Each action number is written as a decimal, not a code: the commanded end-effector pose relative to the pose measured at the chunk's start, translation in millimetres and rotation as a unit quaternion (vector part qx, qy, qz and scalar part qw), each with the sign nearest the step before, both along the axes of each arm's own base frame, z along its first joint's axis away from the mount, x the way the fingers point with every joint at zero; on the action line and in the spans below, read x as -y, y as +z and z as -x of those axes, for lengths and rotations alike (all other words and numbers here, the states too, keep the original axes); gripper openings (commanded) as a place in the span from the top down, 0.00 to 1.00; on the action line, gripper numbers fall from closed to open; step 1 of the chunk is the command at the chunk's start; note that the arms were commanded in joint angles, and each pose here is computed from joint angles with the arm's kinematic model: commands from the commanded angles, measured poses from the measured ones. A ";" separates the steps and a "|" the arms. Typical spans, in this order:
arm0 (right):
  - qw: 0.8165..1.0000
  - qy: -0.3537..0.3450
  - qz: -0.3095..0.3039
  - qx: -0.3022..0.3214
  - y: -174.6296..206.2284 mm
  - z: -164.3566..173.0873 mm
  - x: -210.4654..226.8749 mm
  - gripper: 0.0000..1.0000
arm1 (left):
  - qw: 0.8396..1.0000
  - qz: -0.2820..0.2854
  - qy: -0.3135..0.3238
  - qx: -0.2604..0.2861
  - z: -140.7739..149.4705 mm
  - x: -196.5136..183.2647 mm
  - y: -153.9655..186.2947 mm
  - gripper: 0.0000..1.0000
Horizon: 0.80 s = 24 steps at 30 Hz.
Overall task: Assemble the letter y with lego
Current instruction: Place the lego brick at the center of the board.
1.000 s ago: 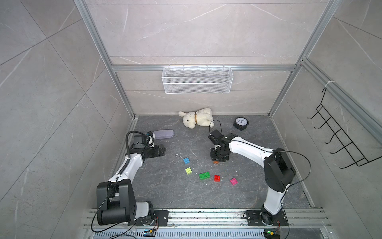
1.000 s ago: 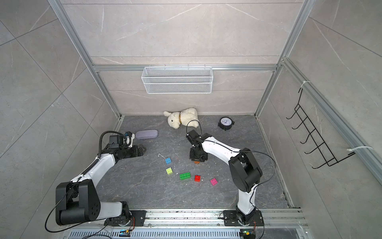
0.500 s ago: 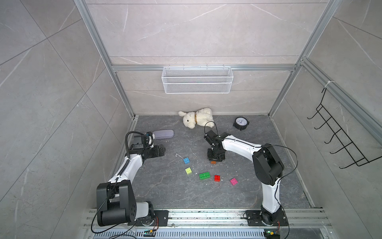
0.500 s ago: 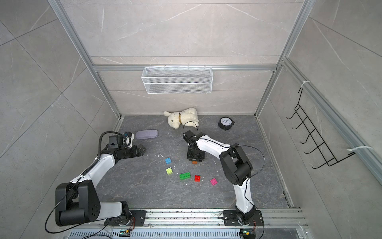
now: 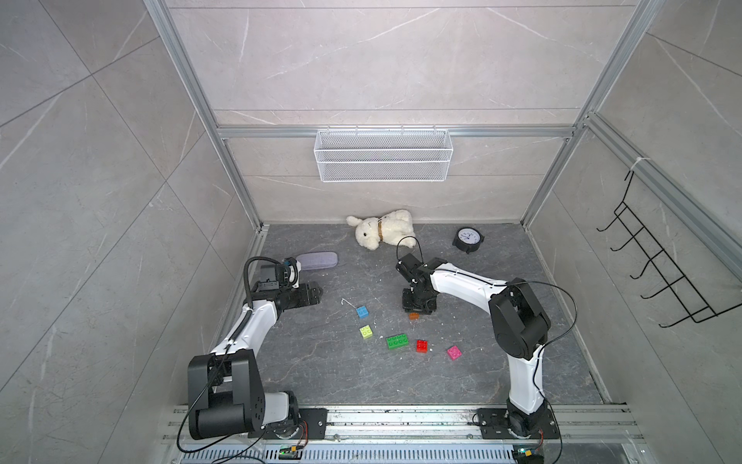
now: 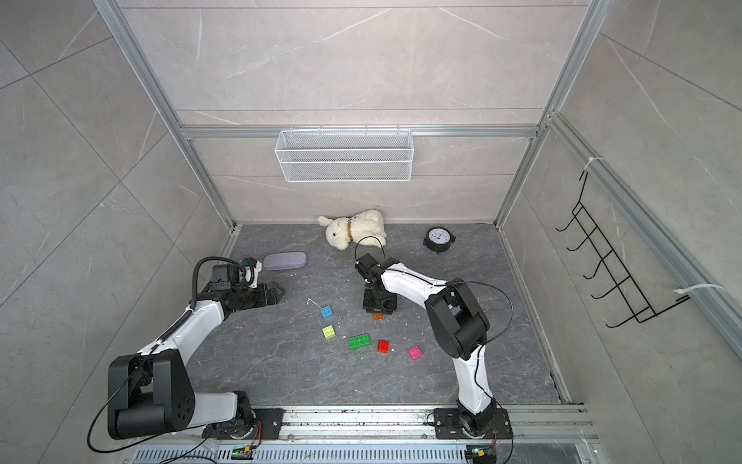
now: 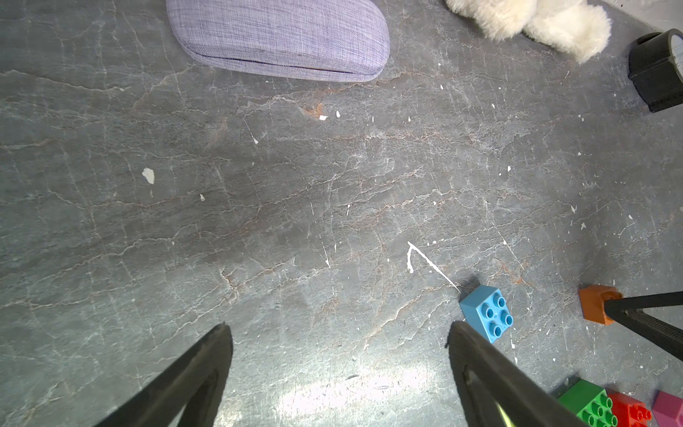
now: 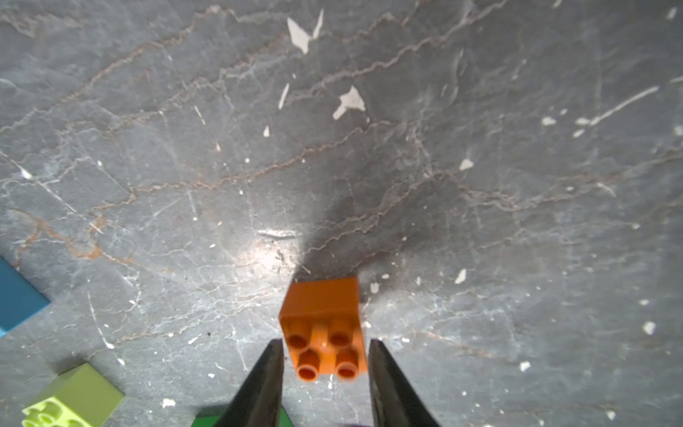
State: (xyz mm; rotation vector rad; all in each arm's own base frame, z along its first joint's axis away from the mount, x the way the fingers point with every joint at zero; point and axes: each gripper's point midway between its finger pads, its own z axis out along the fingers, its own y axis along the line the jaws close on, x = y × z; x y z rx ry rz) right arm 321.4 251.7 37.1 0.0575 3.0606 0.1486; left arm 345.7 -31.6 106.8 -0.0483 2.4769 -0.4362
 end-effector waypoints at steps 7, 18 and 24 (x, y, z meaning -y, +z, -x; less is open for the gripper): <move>0.998 0.043 -0.015 0.046 22.7 -2.4 -0.2 0.55 | 0.999 0.026 -0.015 0.019 -0.6 8.1 10.2 0.07; 0.814 0.543 -0.074 0.191 70.6 77.1 11.7 0.51 | 0.988 0.126 -0.084 0.028 10.7 46.5 18.7 0.10; 0.733 0.654 -0.095 0.161 53.2 112.7 20.0 0.51 | 0.990 0.114 -0.076 0.027 9.4 42.7 16.8 0.10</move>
